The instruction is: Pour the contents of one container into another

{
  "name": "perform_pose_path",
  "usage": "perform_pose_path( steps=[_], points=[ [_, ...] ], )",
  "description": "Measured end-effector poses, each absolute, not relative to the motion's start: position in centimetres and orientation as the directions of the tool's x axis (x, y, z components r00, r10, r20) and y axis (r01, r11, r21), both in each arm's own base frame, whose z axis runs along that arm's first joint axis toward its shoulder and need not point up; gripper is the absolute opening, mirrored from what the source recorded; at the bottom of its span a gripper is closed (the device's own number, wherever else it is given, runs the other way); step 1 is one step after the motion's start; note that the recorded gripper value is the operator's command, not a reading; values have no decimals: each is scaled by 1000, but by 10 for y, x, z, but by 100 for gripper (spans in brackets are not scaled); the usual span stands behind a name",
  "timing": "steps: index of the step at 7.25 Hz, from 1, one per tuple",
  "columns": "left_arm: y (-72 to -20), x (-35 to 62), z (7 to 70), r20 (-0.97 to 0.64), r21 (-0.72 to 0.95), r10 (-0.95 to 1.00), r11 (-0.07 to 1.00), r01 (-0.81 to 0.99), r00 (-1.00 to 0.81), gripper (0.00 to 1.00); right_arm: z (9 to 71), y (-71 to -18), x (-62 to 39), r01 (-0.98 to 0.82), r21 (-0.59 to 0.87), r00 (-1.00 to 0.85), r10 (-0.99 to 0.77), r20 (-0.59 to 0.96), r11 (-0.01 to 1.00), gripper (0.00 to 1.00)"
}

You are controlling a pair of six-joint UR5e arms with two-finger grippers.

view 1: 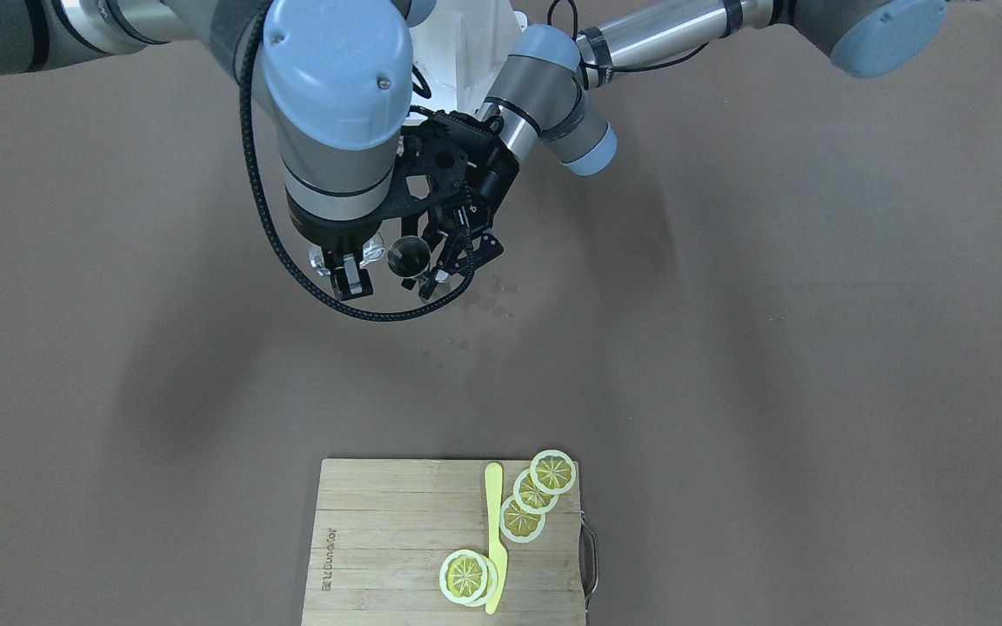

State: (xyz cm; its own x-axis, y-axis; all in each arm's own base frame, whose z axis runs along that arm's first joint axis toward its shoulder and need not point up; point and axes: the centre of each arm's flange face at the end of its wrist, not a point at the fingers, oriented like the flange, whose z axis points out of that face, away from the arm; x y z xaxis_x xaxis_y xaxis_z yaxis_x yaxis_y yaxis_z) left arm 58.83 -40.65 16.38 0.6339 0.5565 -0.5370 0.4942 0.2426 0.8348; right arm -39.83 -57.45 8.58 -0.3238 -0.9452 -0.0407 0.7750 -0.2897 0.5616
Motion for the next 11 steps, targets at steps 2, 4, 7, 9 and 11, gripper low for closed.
perform_pose_path(
  steps=[2,4,7,9,11],
  points=[
    [-406,587,167,-543,830,557,242,502,629,0,110,-571,-359,745,606,-287,-954,-84,-278,0],
    [-403,579,188,-558,815,561,233,530,612,0,143,-558,-317,704,660,-240,-963,-127,-262,0],
    [-402,570,196,-562,809,566,224,544,603,0,205,-540,-283,630,736,-171,-969,-179,-248,0],
    [-399,557,211,-557,813,566,224,537,608,0,241,-534,-277,580,769,-143,-963,-228,-268,0],
    [-396,544,228,-552,818,564,225,529,614,0,274,-528,-263,525,799,-131,-955,-266,-295,0]
  ],
)
